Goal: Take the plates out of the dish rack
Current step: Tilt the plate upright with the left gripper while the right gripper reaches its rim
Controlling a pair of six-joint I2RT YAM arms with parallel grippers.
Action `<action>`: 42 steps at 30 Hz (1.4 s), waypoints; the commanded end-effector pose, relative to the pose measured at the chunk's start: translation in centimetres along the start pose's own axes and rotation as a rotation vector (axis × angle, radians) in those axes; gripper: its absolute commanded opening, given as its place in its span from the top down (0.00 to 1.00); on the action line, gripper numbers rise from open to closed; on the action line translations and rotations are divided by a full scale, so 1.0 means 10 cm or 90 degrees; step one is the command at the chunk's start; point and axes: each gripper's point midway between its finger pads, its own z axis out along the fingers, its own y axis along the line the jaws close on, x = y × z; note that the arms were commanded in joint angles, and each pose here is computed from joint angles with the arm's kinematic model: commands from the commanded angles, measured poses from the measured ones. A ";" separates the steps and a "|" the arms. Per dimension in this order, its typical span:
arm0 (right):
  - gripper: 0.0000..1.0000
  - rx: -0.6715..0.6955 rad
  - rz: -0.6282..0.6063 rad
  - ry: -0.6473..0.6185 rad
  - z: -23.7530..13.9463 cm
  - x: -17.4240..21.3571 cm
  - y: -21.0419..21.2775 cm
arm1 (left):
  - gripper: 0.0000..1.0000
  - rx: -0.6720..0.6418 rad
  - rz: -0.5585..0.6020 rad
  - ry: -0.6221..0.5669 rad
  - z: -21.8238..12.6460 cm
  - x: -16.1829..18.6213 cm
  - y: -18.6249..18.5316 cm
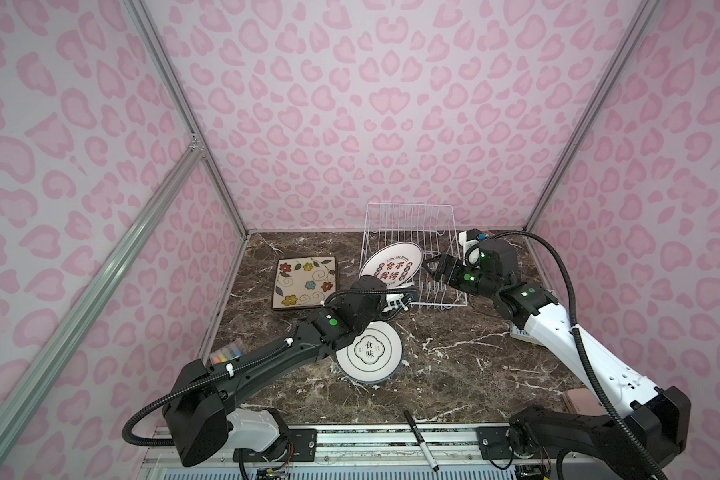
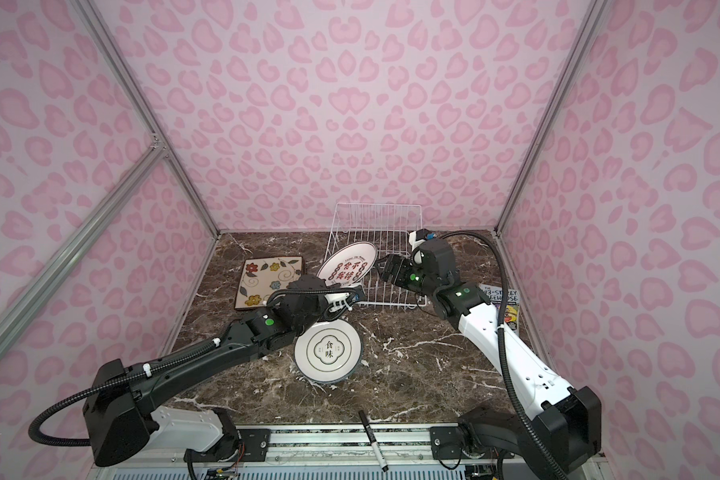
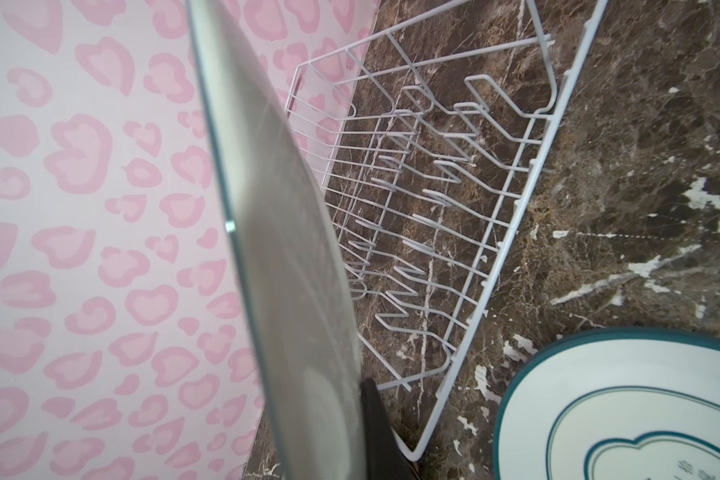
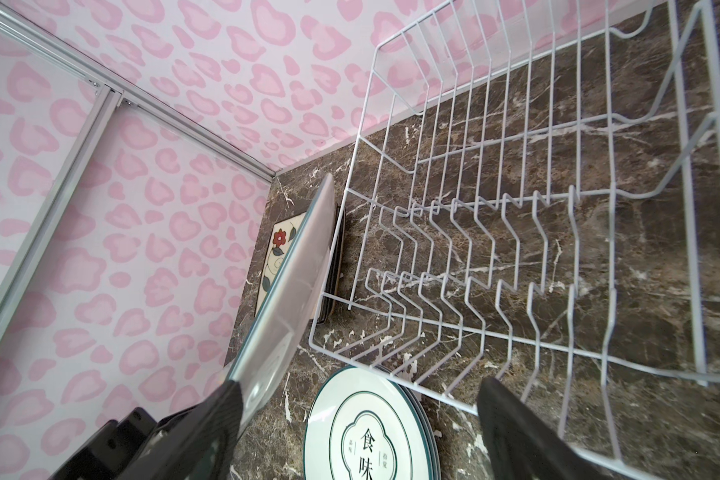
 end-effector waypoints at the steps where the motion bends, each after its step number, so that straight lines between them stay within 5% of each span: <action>1: 0.11 -0.012 -0.002 -0.021 -0.04 -0.05 0.05 | 0.96 -0.026 -0.006 -0.001 0.05 -0.06 0.09; 9: 0.12 -0.007 0.005 -0.024 -0.05 -0.01 0.00 | 0.96 -0.029 -0.016 0.002 0.09 -0.10 0.12; 22: 0.30 0.015 0.030 0.060 0.30 0.00 0.07 | 0.97 -0.075 0.037 0.015 0.09 -0.11 0.16; 42: 0.80 0.017 0.077 0.129 0.62 0.17 0.08 | 0.87 -0.108 0.102 0.043 0.20 -0.12 0.07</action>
